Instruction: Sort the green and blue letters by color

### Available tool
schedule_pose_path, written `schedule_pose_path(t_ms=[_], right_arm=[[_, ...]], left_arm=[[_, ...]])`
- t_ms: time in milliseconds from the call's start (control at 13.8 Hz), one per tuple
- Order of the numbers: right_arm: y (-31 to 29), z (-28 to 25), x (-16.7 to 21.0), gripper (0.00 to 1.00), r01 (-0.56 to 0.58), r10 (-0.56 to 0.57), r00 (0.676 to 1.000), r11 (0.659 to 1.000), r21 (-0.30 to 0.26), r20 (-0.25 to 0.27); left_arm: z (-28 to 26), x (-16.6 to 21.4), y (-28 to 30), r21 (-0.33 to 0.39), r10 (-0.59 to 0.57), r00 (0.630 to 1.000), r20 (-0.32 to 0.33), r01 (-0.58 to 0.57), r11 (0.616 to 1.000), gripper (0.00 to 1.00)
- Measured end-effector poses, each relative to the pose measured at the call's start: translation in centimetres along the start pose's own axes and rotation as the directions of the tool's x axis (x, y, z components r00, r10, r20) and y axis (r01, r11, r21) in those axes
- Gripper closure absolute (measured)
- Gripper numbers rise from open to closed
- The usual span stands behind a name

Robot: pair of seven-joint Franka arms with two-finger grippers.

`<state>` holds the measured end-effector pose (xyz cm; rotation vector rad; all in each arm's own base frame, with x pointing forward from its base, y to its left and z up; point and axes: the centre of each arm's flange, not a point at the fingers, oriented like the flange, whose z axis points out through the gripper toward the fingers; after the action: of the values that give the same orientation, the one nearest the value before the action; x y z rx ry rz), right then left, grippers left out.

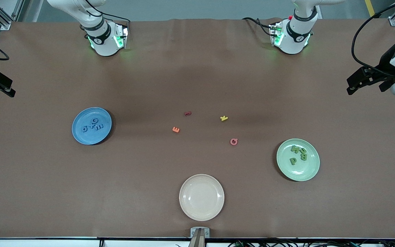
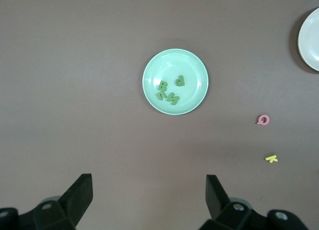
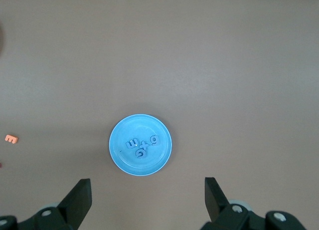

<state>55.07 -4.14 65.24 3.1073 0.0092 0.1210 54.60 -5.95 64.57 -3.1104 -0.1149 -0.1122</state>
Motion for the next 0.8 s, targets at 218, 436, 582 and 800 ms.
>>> schedule_pose_path(t_ms=[218, 436, 582, 800], right_arm=[[-0.01, 0.02, -0.01, 0.00, 0.000, 0.000, 1.000, 1.000, 0.000, 0.002], [-0.10, 0.24, -0.18, 0.00, 0.001, -0.001, 1.000, 1.000, 0.002, 0.021], [-0.11, 0.34, -0.28, 0.00, 0.001, -0.001, 1.000, 1.000, 0.003, 0.031], [-0.17, 0.48, -0.41, 0.00, 0.002, -0.002, 0.999, 1.000, 0.004, 0.045]], left_arm=[[-0.04, 0.00, 0.00, 0.000, 0.001, 1.000, -0.001, -0.001, 1.000, 0.00], [-0.04, 0.00, 0.01, 0.000, 0.001, 1.000, -0.001, -0.001, 1.000, 0.00], [-0.04, 0.00, 0.01, 0.000, 0.001, 1.000, -0.001, -0.001, 1.000, 0.00], [0.13, 0.03, 0.02, 0.000, 0.002, 1.000, 0.003, -0.002, 1.000, 0.00]])
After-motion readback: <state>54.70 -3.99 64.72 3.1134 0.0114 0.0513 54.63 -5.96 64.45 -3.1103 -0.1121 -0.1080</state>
